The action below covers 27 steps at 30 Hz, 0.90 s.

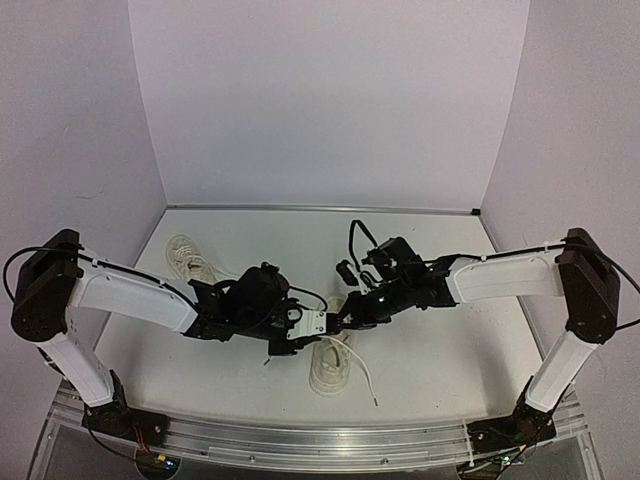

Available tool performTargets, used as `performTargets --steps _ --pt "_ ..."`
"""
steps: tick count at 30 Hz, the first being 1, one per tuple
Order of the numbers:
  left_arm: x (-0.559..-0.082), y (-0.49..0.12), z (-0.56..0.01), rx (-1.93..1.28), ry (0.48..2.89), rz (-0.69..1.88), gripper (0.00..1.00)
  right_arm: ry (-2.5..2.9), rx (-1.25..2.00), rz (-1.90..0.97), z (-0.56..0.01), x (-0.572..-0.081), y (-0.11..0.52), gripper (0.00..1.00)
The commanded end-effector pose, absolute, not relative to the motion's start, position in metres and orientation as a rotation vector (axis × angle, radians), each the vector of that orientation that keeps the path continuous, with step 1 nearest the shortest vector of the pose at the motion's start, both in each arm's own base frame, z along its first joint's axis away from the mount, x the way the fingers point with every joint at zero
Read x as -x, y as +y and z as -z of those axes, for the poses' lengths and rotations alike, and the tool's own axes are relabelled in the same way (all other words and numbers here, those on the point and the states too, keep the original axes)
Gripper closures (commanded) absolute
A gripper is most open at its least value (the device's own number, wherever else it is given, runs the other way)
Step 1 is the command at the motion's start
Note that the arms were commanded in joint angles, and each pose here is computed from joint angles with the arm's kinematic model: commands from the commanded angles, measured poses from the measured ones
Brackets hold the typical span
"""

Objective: Tie the shoes

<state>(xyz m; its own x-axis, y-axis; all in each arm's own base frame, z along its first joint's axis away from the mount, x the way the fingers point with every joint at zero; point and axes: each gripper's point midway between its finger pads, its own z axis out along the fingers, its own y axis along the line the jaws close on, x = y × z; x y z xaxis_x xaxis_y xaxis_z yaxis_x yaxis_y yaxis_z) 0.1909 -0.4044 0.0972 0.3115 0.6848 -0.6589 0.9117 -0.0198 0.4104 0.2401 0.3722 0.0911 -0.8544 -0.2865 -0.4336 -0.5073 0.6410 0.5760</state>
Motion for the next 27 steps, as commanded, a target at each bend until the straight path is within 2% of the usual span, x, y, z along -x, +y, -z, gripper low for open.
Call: performTargets --steps 1,27 --pt "-0.202 -0.42 -0.108 -1.761 1.374 0.319 0.85 2.506 0.649 -1.094 -0.107 -0.245 0.382 1.0" --pt "-0.216 -0.432 -0.099 -1.739 1.386 0.273 0.83 2.505 0.661 -1.126 -0.109 -0.245 0.383 1.0"
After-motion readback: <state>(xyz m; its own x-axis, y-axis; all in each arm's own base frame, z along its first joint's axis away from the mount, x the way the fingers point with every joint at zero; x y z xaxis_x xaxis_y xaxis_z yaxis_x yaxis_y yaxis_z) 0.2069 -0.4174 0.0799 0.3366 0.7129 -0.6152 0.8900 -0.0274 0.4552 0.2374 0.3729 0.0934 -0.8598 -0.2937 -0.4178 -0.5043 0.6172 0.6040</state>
